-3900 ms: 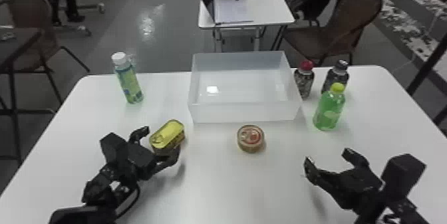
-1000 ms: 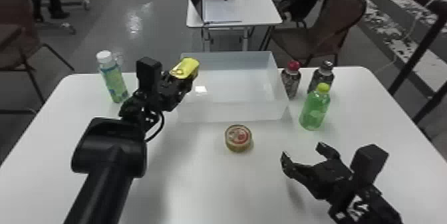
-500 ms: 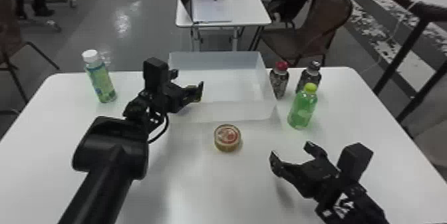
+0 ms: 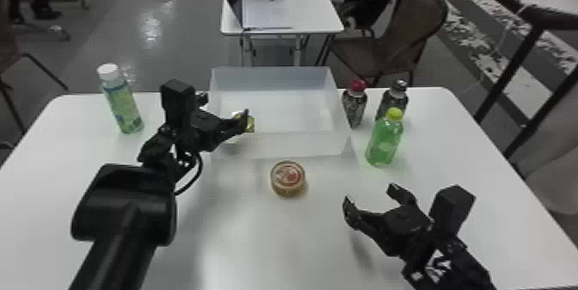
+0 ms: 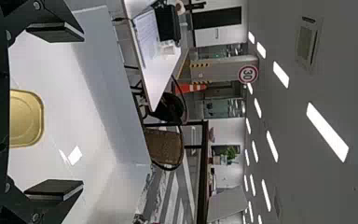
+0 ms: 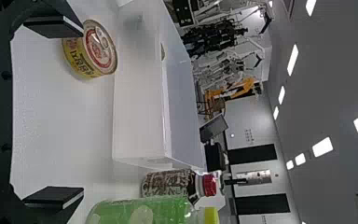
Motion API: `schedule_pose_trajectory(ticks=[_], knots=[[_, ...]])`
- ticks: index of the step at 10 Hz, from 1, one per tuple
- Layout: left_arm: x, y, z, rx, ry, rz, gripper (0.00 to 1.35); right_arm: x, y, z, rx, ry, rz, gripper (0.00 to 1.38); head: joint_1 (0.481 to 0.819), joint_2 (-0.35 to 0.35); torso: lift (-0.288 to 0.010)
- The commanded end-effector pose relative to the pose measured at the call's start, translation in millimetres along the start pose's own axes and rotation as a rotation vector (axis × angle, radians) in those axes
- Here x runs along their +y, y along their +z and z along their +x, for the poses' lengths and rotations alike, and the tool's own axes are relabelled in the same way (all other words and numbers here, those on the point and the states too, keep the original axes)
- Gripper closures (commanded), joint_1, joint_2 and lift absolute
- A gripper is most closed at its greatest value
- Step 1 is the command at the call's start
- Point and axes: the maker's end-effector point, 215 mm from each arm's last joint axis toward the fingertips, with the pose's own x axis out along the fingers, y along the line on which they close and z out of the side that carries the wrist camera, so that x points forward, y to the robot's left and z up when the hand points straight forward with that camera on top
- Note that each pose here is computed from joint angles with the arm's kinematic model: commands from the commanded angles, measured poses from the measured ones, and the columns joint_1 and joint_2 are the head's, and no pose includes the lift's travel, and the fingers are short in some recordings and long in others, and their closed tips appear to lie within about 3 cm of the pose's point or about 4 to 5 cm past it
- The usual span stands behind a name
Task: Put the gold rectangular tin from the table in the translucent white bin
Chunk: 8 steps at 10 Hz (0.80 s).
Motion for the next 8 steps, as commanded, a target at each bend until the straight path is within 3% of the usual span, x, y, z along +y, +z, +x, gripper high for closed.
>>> schedule_pose_trajectory(ticks=[1,5,7,8], knots=[[25,-11,-33,-0.004,0.070,-0.033,0.18,0,1,-1,-0.001,0.001,-0.006,0.10,0.695,-0.036,-0.127],[67,-36,-140,-0.039,0.320,-0.122,0.18,-2,5,-6,-0.002,0.001,-0.017,0.10,0.695,0.060,-0.127],[65,-63,-184,-0.022,0.459,-0.190,0.18,-5,2,-12,0.004,-0.005,-0.021,0.10,0.695,0.106,-0.127],[58,-70,-201,-0.031,0.467,-0.207,0.18,-6,2,-14,0.005,-0.007,-0.024,0.10,0.695,0.118,-0.127]])
